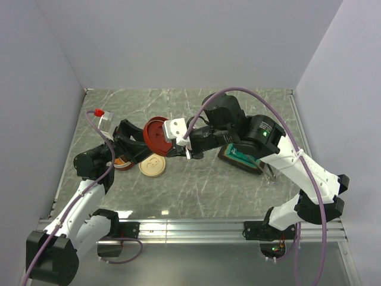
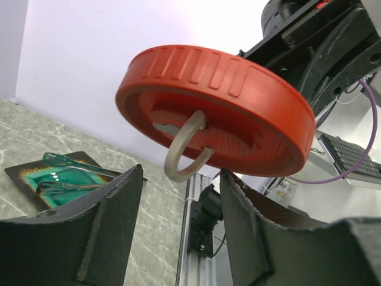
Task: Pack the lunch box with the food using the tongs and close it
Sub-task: Pass the lid of the lunch box from the right arm to the left
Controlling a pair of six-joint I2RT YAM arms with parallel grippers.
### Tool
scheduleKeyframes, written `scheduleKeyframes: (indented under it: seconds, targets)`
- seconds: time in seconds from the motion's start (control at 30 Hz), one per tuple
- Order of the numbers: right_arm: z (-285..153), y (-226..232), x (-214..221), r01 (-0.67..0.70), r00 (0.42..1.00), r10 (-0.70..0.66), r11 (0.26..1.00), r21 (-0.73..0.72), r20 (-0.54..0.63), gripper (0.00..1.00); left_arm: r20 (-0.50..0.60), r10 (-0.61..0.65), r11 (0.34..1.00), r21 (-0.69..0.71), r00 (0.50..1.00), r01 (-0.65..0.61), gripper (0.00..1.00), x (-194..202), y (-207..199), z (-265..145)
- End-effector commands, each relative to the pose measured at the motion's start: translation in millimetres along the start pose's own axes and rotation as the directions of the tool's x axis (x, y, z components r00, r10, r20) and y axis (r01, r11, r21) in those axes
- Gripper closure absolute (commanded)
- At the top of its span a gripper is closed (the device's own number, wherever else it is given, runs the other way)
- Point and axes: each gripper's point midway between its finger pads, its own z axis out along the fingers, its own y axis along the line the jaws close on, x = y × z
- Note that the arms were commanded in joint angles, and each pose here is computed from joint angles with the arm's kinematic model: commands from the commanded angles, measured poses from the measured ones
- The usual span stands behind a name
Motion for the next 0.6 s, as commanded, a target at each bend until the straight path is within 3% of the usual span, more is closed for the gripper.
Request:
scheduleKeyframes:
  seconds: [0.0, 0.57]
  targets:
    - [-3.3, -4.1, -13.6, 0.032, 0.999, -0.033, 0.999, 0.025, 0.033, 1.0, 0.007, 0.082, 0.993, 0.083, 0.997, -0.082, 0.43, -14.4, -27.0, 5.7]
    - [-3.1, 4.0, -8.6, 0.013, 0.999, -0.013, 1.0, 0.003, 0.032, 1.0, 0.003, 0.079, 0.993, 0.089, 0.997, -0.079, 0.63, -17.4, -31.1, 7.2]
